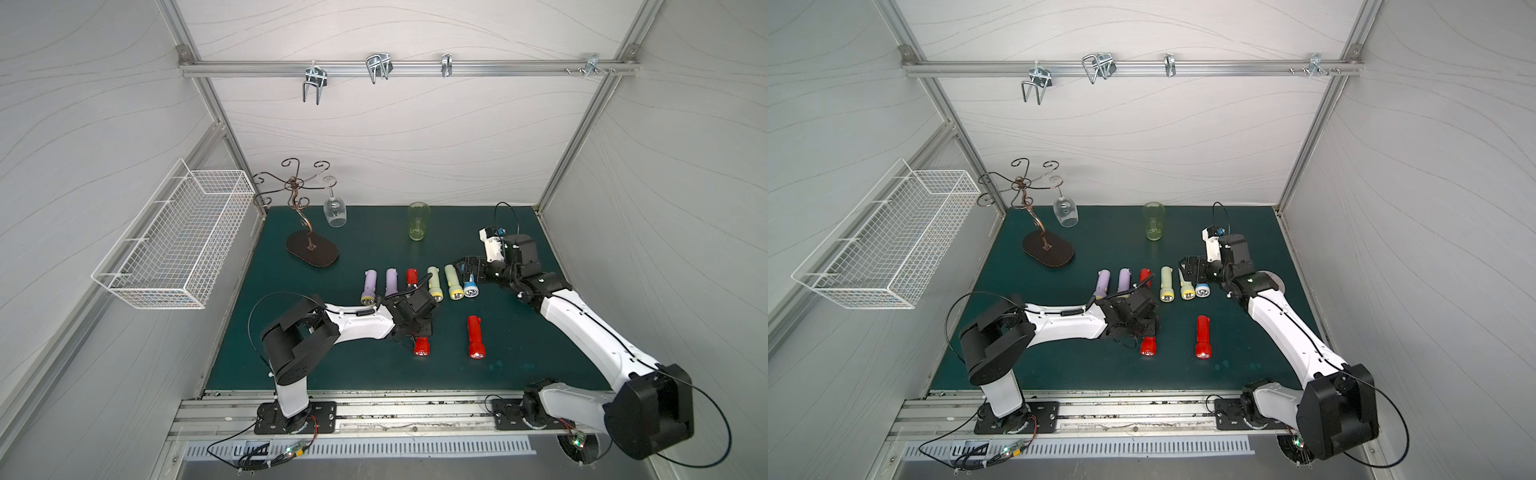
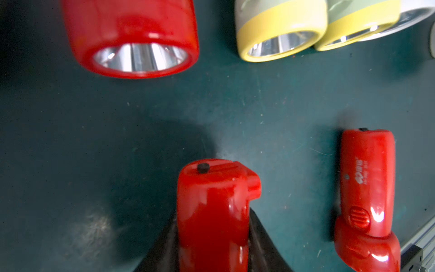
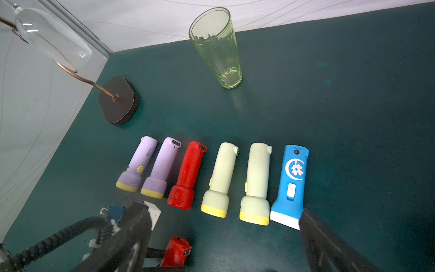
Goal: Close the plug at the bottom of the flashlight
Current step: Place the flashlight at the center of the board.
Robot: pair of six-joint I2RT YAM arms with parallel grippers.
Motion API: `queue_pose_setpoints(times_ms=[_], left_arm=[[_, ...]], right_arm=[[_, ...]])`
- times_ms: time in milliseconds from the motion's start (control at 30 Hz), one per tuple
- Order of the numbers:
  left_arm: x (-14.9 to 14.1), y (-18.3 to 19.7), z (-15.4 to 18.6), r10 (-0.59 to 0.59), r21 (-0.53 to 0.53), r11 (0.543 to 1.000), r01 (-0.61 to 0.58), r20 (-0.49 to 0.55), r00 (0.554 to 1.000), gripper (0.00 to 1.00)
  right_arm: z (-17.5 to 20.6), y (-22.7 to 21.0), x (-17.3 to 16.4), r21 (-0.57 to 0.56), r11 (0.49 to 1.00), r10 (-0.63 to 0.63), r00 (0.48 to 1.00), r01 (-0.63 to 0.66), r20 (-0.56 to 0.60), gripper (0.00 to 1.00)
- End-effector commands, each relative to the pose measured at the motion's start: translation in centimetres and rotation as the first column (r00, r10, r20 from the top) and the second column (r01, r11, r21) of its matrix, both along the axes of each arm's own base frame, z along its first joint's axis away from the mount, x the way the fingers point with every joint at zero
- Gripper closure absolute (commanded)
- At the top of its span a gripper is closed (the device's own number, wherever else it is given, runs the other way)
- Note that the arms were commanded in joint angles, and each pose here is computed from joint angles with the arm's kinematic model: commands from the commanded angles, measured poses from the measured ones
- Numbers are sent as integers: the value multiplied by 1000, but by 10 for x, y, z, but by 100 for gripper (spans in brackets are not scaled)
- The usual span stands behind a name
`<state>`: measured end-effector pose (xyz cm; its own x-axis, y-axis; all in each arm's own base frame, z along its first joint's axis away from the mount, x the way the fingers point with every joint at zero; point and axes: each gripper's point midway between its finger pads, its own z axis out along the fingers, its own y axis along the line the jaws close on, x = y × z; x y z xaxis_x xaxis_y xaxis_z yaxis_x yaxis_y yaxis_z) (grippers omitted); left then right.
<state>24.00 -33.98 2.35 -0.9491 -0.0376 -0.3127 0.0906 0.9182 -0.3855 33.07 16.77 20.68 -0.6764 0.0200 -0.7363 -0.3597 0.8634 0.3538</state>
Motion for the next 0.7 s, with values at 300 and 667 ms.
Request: queue_pose_setpoints(times_ms=[300, 667], left_arm=[[-1, 8, -12, 36, 41, 999, -33, -75, 997, 51], [9, 7, 17, 1, 5, 1000, -1, 2, 1000, 42]], right_arm=[[5, -24, 11, -73, 991, -110, 992, 115, 70, 1], [-52, -65, 36, -309, 917, -224, 967, 252, 126, 1]])
